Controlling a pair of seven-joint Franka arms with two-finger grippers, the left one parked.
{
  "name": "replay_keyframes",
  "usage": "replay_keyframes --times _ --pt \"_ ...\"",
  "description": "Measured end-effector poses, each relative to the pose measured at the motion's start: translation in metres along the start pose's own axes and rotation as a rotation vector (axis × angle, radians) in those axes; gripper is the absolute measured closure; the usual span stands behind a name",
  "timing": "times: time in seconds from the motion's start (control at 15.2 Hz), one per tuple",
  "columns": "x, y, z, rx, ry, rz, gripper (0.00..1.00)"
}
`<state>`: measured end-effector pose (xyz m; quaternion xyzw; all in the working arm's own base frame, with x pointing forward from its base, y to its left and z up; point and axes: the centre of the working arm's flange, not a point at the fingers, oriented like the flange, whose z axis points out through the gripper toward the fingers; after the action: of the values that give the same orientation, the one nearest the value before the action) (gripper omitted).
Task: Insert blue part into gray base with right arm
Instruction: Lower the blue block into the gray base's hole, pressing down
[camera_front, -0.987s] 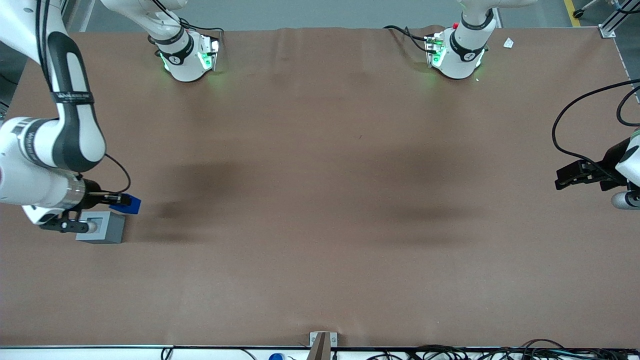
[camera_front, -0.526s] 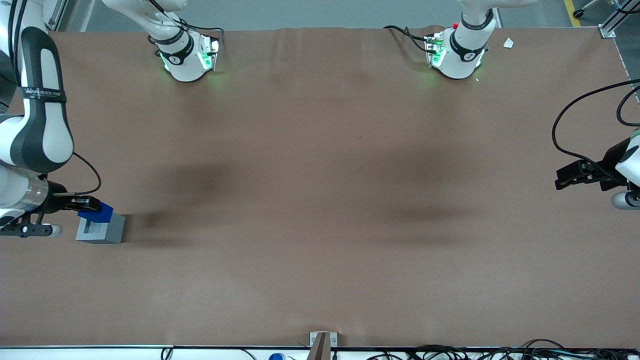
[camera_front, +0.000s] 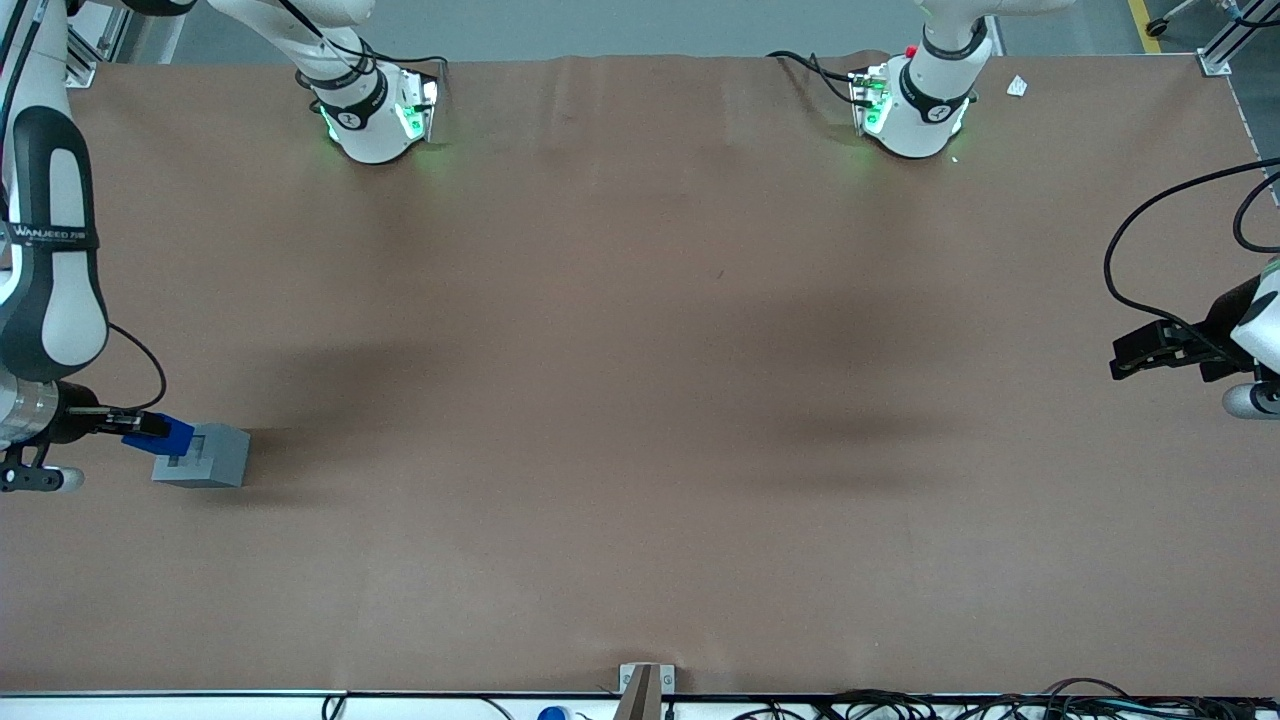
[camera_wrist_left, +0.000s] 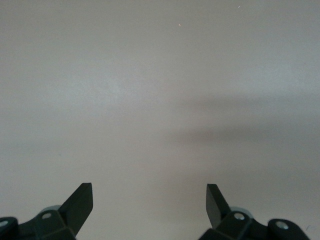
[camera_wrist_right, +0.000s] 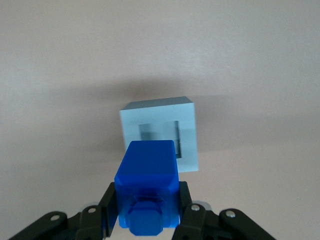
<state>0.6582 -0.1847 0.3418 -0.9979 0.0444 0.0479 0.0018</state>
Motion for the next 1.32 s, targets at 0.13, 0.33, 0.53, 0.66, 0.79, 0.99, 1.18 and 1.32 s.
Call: replay_keyframes --times 0.13,0.33,0.53,0.66,0.79,0.99,1.18,1.32 --pt "0.001 0.002 0.006 0.000 -0.007 0.003 0.49" --pt "0.003 0.001 0.010 0.001 -0.011 0.000 0.49" --pt "0.005 0.000 0.013 0.000 -0.015 -0.001 0.49" --pt "0.006 0.000 0.017 0.000 -0.018 -0.002 0.49" --pt "0.008 0.000 0.021 -0.001 -0.022 -0.002 0.49" --pt "0.010 0.000 0.025 -0.002 -0.025 -0.003 0.49" --pt "0.010 0.000 0.025 -0.002 -0.027 -0.014 0.49" --pt "0.010 0.000 0.028 -0.001 -0.030 -0.019 0.49"
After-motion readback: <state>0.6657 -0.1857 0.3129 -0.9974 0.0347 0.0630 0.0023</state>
